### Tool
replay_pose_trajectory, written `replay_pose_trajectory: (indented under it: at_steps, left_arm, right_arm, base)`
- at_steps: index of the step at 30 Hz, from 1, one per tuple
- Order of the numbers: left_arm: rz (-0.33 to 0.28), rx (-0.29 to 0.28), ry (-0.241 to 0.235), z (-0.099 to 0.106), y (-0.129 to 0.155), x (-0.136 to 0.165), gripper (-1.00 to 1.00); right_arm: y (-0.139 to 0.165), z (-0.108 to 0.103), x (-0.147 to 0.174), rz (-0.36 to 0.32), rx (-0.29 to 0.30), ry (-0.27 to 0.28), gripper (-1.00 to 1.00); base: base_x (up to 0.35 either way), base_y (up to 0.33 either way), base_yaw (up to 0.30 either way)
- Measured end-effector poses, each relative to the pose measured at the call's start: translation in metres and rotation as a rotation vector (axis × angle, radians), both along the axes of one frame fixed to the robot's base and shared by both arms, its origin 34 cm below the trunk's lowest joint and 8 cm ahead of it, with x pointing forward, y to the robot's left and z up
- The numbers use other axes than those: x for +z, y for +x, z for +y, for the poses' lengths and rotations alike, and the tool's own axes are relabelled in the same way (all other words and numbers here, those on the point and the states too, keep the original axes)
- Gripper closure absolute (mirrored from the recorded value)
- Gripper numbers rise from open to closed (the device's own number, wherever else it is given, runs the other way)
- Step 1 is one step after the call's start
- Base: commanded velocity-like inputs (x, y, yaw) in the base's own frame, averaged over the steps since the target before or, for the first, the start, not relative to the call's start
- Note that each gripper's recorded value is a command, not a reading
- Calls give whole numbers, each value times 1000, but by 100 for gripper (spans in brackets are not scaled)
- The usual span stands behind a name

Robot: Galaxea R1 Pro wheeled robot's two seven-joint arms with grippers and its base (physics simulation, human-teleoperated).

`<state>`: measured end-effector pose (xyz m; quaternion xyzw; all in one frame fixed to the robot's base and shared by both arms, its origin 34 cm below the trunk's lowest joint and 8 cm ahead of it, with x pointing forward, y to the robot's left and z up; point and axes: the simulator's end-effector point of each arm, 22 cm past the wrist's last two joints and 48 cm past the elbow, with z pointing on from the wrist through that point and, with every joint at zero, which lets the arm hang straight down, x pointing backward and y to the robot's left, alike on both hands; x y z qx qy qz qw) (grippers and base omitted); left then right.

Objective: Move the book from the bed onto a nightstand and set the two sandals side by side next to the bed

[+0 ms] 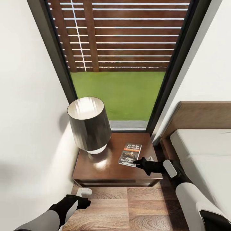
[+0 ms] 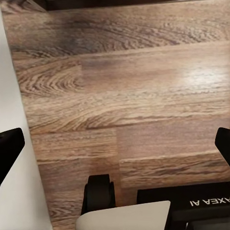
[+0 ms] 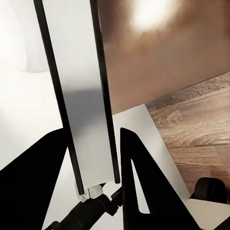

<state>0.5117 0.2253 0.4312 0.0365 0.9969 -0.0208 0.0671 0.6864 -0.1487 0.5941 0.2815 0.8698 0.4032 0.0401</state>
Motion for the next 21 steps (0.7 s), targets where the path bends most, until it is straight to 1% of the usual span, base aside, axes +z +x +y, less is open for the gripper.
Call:
replay_pose_trajectory:
  at_steps: [10,17,21]
  left_arm:
    - [0,0,0,0,0,0,-100]
    - [0,0,0,0,0,-12,-100]
    - [0,0,0,0,-1,-12,-100]
  right_arm:
    - [0,0,0,0,0,-1,100]
    - [-1,-1,-12,0,0,-2,100]
    - [-1,-1,-12,0,0,-1,100]
  base:
    - [0,0,0]
    - [0,0,0]
    - [0,0,0]
